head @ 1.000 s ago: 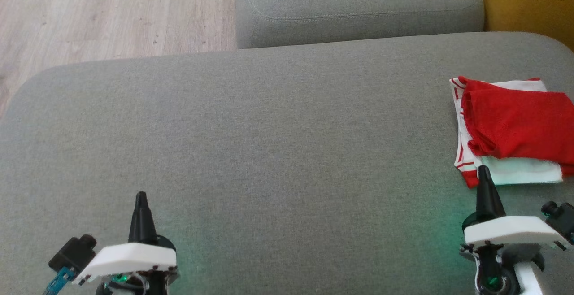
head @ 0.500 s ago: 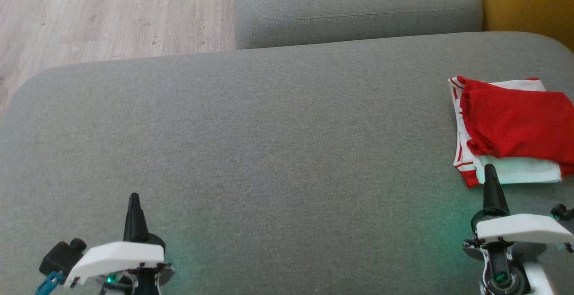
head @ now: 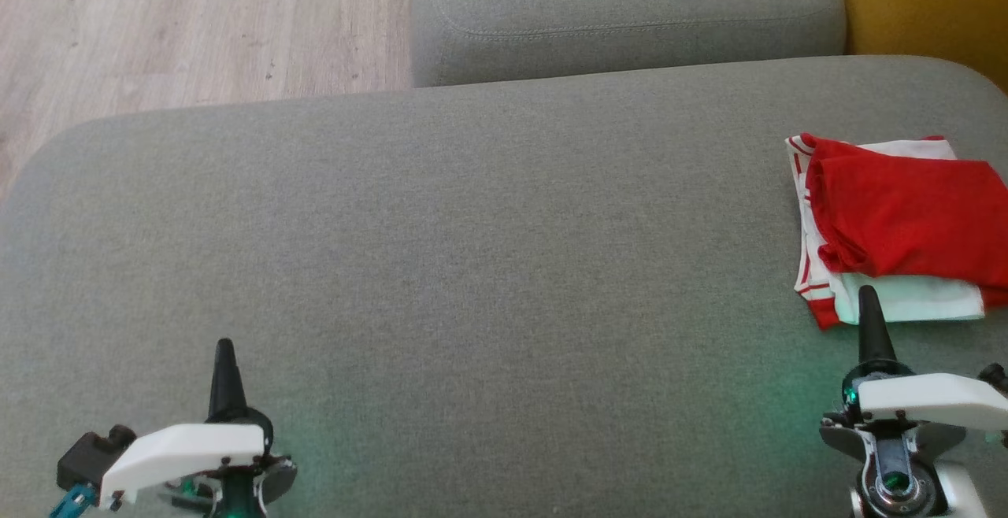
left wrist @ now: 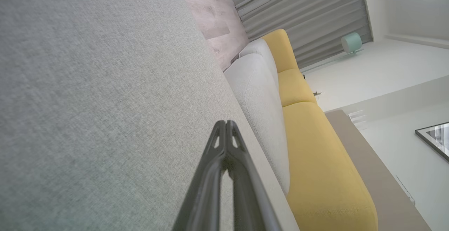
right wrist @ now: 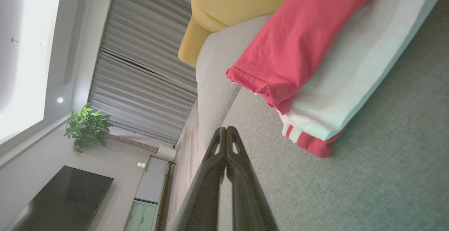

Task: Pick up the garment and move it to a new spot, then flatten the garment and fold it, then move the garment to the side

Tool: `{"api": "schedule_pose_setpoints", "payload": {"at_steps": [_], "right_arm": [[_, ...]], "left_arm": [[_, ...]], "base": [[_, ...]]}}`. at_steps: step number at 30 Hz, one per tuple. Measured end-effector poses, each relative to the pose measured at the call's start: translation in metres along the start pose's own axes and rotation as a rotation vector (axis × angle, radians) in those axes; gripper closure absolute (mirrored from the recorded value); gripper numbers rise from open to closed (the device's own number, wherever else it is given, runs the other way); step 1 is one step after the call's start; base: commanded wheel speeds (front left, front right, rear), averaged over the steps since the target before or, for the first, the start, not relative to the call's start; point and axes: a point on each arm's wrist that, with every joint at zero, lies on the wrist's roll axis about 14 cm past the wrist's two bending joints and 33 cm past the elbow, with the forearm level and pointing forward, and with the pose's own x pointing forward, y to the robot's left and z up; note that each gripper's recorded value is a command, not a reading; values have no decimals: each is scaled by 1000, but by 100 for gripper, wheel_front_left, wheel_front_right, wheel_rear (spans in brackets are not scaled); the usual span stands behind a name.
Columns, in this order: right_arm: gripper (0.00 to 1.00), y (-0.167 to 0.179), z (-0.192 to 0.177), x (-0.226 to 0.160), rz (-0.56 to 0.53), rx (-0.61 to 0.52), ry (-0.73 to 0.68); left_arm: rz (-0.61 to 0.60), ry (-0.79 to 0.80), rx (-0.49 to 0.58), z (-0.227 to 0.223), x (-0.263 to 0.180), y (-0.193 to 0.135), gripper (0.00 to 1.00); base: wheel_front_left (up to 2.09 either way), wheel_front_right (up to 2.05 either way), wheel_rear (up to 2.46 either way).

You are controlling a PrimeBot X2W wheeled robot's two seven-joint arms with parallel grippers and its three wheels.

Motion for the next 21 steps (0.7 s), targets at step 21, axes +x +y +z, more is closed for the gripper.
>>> {"api": "schedule_pose_setpoints", "payload": {"at_steps": [21], "right_arm": [[100, 4, 8, 0, 18, 241, -8]], "left_arm": [[-21, -6, -210, 10, 1, -2, 100]], "base": [[0, 0, 0]]}}
